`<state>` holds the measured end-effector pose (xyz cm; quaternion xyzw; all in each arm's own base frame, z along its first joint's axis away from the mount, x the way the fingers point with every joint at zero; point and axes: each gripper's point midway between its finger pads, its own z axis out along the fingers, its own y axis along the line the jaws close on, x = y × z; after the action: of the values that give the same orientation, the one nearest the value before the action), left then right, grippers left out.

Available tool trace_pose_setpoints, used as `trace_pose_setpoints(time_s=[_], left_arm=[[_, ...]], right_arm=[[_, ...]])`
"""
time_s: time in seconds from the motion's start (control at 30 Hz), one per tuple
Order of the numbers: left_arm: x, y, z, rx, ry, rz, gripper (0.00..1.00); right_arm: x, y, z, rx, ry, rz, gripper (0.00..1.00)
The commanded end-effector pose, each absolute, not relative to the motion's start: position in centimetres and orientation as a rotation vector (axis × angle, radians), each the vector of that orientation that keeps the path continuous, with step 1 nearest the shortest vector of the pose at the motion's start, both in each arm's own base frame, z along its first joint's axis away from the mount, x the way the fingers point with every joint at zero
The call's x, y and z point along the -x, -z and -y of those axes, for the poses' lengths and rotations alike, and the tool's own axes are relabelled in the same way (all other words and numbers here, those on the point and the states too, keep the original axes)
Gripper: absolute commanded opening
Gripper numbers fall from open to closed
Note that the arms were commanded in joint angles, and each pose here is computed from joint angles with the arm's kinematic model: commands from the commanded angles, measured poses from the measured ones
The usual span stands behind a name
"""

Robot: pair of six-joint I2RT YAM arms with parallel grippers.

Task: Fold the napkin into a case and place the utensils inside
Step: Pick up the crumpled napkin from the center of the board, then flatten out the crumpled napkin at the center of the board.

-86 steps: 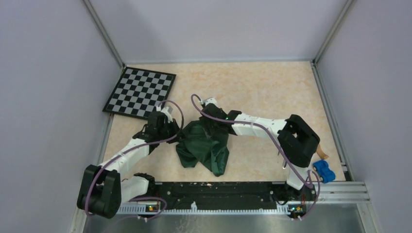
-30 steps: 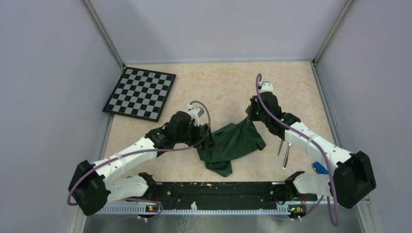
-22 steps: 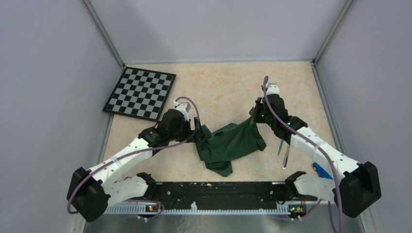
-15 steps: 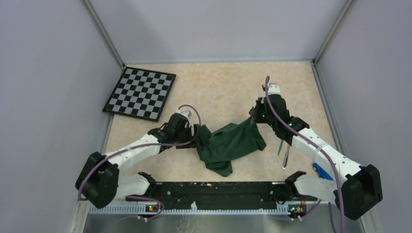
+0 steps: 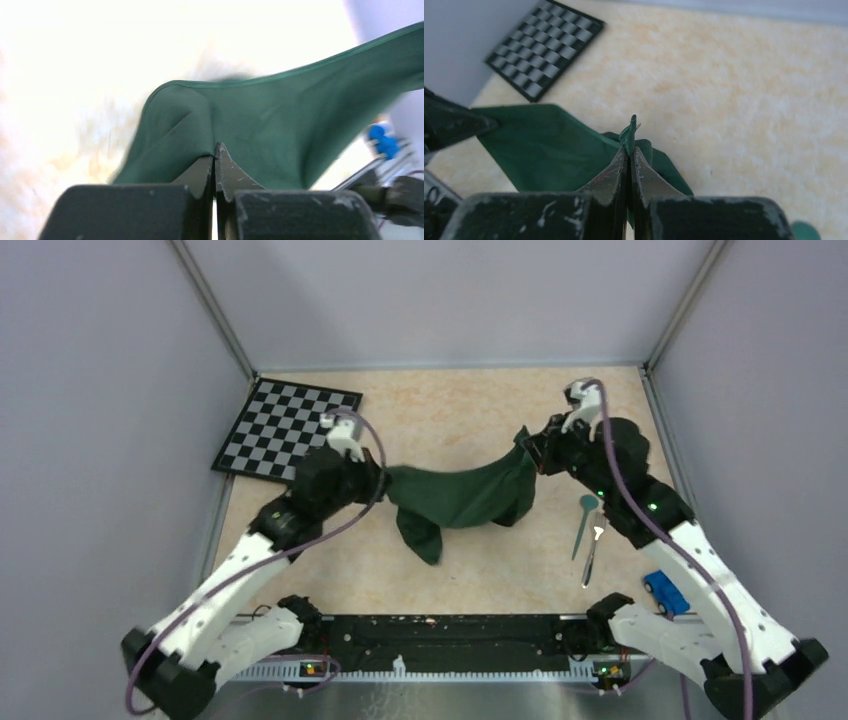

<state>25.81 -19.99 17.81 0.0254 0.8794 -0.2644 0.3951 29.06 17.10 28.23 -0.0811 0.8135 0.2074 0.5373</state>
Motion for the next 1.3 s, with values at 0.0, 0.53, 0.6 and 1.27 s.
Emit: trace_pose_setpoints(time_s=[0.0, 0.53, 0.6, 1.27], left_arm=[[-23.0, -34.0, 17.4, -0.19, 0.751, -1.692, 0.0], [-24.8, -42.7, 11.3, 0.177, 0.595, -1.468, 0.01], [-28.4, -40.6, 11.2, 0.262, 0.442, -1.598, 0.01], [-35.3, -20.7, 16.6, -0.057, 0.561, -2.226, 0.99]], right_arm=[[-22.6, -41.2, -17.6, 0.441, -0.69, -1.502, 0.0], [-26.5, -46.2, -10.9, -0.09, -0.496, -1.412, 0.0], [-30.8, -43.1, -10.7, -0.126, -0.329, -1.493, 0.0], [-38.9, -18.1, -17.5, 0.05, -0.596, -2.307, 0.77]])
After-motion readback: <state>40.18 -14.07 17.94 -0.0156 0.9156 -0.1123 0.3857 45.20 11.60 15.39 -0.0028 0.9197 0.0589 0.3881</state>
